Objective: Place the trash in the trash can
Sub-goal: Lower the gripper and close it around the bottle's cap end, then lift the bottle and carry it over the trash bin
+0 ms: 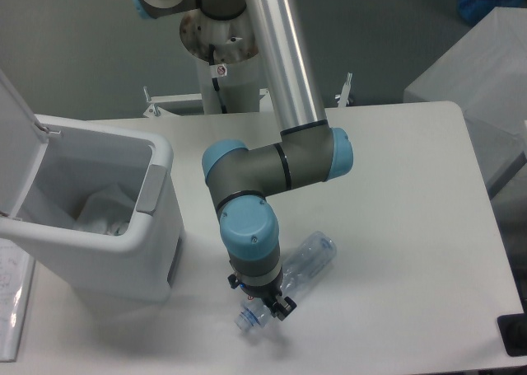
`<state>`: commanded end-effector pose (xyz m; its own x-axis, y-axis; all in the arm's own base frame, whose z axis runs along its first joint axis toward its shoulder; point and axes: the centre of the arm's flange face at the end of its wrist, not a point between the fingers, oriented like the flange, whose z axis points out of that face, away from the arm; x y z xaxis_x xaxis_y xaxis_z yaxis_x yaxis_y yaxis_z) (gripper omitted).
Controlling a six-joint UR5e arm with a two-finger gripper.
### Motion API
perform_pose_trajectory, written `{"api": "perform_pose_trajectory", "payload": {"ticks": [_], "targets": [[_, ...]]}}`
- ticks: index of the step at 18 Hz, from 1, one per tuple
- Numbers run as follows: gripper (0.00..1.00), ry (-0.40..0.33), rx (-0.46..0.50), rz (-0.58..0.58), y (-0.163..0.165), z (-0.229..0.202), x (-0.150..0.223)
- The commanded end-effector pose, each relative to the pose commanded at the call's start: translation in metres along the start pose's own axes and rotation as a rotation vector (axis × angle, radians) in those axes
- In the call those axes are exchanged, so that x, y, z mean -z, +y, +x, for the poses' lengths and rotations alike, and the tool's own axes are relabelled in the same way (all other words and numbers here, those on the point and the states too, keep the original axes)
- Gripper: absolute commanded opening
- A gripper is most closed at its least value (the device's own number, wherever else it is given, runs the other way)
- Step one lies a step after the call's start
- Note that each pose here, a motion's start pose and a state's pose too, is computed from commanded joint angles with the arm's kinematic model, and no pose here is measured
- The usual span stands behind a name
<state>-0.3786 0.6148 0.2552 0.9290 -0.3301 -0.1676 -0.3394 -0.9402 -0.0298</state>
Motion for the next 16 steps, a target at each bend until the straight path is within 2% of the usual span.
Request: {"api": "perform_pose_trajectory", "payload": {"ticks": [3, 7, 10, 16], "targets": [[0.59, -0.02, 0.05, 0.067, 0.0, -0.01, 0.029], [0.59, 0.012, 0.143, 0.188, 0.002, -0.024, 0.047], [0.59, 0.005, 0.195, 0.298, 0.009, -0.035, 0.089], [0.6, 0.11, 0.316, 0.62, 0.036, -0.056, 0.154]]}}
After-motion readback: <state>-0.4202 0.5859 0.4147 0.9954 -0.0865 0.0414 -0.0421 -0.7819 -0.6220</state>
